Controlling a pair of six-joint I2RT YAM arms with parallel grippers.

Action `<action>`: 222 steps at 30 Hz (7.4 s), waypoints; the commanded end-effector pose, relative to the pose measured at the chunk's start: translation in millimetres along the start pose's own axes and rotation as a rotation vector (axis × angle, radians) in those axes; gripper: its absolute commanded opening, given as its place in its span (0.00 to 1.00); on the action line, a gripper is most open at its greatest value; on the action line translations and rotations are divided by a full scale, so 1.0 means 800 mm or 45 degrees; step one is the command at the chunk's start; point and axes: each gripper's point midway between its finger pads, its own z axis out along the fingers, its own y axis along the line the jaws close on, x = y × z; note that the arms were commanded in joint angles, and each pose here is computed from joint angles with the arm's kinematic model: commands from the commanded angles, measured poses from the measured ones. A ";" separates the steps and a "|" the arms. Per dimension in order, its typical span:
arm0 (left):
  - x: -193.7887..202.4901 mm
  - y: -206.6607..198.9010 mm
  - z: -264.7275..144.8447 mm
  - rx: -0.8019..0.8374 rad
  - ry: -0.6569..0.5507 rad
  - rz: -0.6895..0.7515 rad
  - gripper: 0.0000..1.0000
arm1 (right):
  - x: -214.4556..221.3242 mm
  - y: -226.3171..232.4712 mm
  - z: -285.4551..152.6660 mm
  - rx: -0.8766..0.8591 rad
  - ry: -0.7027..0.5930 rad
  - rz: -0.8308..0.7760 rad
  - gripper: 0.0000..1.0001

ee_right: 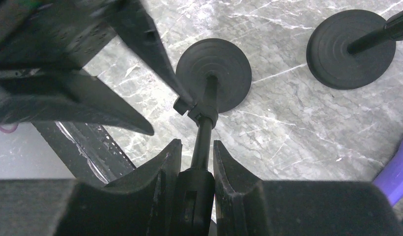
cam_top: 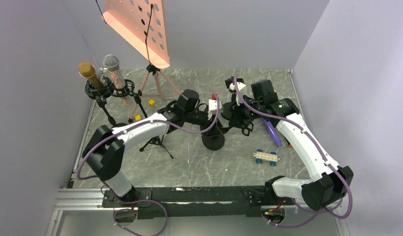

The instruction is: Remove the microphone from the stand

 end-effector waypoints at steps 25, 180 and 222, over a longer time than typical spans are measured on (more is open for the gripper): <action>-0.018 0.023 0.001 -0.342 0.081 0.911 0.14 | -0.027 0.010 -0.004 -0.037 -0.110 -0.028 0.00; -0.053 -0.029 -0.026 -0.068 0.128 0.240 0.76 | 0.012 -0.036 -0.005 0.071 0.249 -0.101 0.99; -0.050 -0.028 -0.025 -0.115 0.159 0.294 0.74 | 0.060 -0.036 -0.013 0.054 0.363 -0.183 0.82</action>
